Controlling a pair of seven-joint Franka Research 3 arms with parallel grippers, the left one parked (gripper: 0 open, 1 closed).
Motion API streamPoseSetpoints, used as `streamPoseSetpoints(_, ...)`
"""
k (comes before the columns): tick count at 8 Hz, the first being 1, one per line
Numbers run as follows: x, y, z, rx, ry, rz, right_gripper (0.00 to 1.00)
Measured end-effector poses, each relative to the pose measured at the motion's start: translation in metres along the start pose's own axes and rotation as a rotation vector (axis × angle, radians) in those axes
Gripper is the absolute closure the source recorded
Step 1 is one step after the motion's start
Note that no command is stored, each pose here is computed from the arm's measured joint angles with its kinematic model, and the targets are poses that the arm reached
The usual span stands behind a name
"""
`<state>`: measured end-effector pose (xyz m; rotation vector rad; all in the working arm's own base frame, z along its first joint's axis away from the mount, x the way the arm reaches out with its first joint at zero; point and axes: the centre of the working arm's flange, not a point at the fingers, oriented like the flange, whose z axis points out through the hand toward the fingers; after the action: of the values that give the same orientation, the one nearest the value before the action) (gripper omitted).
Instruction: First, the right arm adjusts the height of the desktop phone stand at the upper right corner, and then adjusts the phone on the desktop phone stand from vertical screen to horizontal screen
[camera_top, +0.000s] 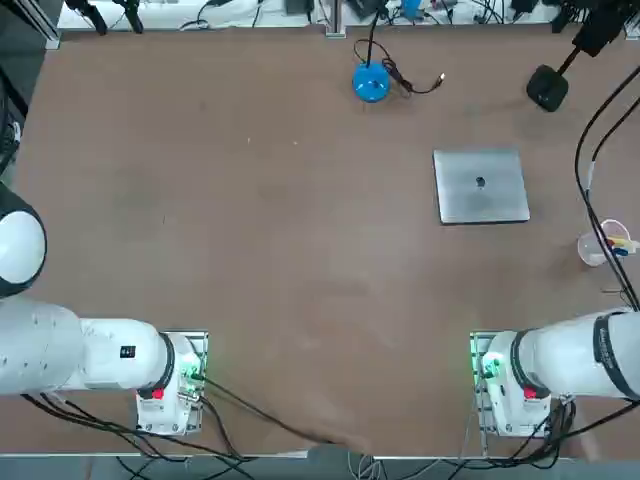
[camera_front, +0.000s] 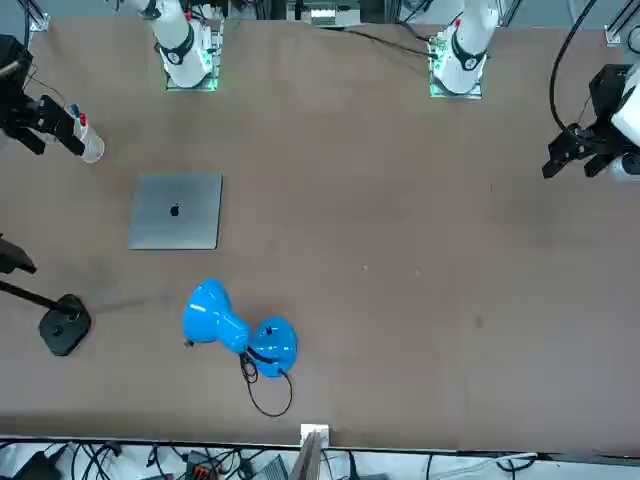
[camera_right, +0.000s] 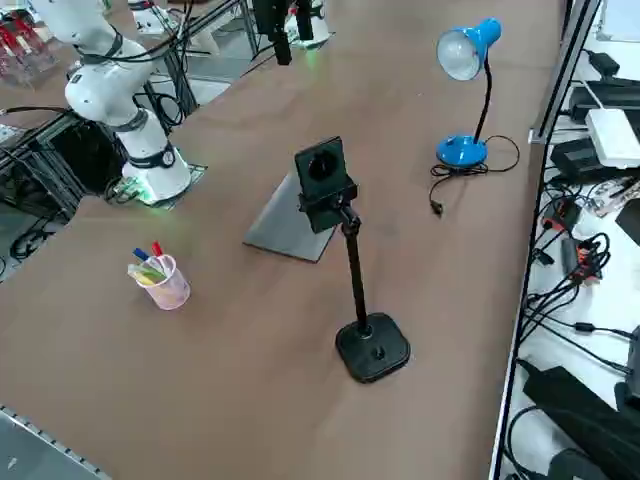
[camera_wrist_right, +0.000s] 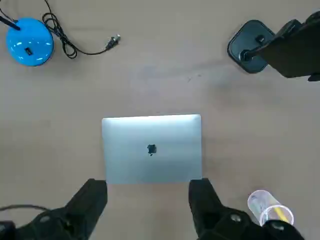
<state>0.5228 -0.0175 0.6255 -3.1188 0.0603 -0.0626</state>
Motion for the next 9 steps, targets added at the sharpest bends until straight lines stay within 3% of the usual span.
streamPoseSetpoints(6, 0.005, 0.000, -0.015, -0.002, 0.032, 0.001, 0.00)
streamPoseSetpoints(9, 0.031, 0.043, -0.032, -0.018, 0.077, 0.094, 0.00)
